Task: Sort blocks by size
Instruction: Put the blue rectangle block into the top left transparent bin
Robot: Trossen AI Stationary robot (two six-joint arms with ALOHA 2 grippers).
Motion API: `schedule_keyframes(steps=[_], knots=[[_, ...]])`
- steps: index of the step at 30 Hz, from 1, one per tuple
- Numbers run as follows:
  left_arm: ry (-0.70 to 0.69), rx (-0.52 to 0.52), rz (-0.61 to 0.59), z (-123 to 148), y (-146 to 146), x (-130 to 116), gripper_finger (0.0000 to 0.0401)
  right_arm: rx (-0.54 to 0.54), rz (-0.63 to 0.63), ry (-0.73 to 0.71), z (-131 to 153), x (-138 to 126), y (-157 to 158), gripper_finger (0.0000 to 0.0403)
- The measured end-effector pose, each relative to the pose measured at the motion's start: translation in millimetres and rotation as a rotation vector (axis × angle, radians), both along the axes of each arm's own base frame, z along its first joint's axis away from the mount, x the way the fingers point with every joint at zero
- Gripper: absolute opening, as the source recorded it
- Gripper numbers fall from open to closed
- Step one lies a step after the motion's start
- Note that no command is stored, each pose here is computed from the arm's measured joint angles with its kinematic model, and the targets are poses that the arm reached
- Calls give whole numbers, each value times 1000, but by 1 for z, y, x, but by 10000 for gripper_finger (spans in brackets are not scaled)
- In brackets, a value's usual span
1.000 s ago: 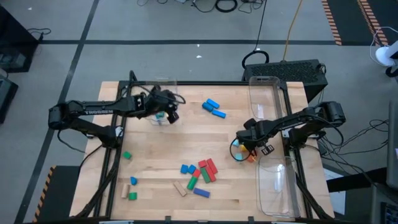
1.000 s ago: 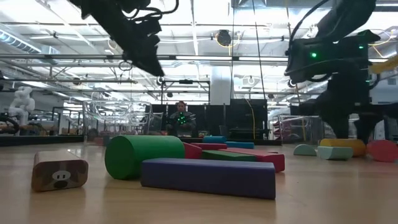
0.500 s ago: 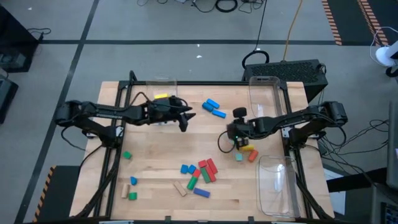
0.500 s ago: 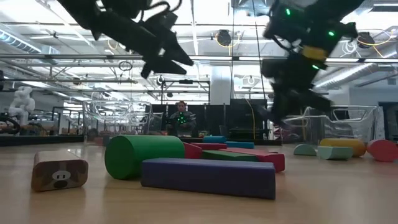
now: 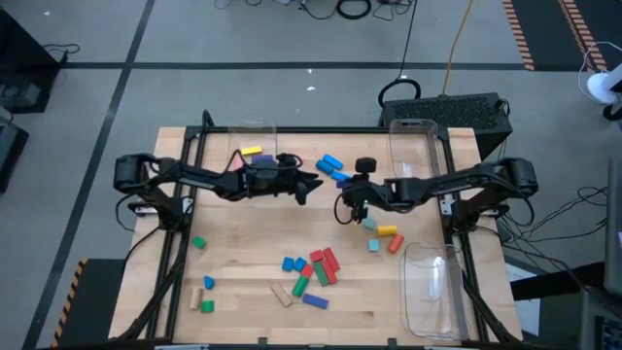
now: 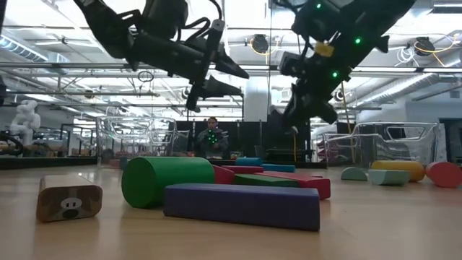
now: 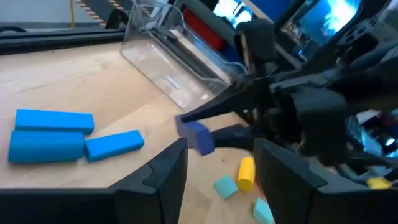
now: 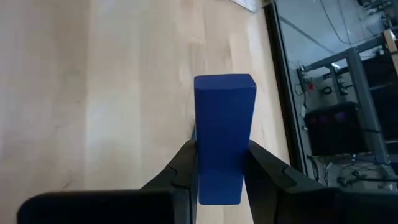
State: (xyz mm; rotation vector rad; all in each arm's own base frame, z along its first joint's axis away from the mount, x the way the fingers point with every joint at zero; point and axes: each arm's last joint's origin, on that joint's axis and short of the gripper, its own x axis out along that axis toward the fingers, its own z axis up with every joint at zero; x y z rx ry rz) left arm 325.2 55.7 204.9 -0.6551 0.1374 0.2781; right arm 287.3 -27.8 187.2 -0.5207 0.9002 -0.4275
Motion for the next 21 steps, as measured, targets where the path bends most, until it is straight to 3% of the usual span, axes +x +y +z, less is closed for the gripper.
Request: schedule_keyframes(steps=[11, 21], knots=[[83, -130, 18, -8, 14, 11, 274, -62, 33, -21, 15, 23, -12, 73], [105, -107, 21, -1, 18, 21, 283, -99, 76, 32, 12, 48, -14, 73]])
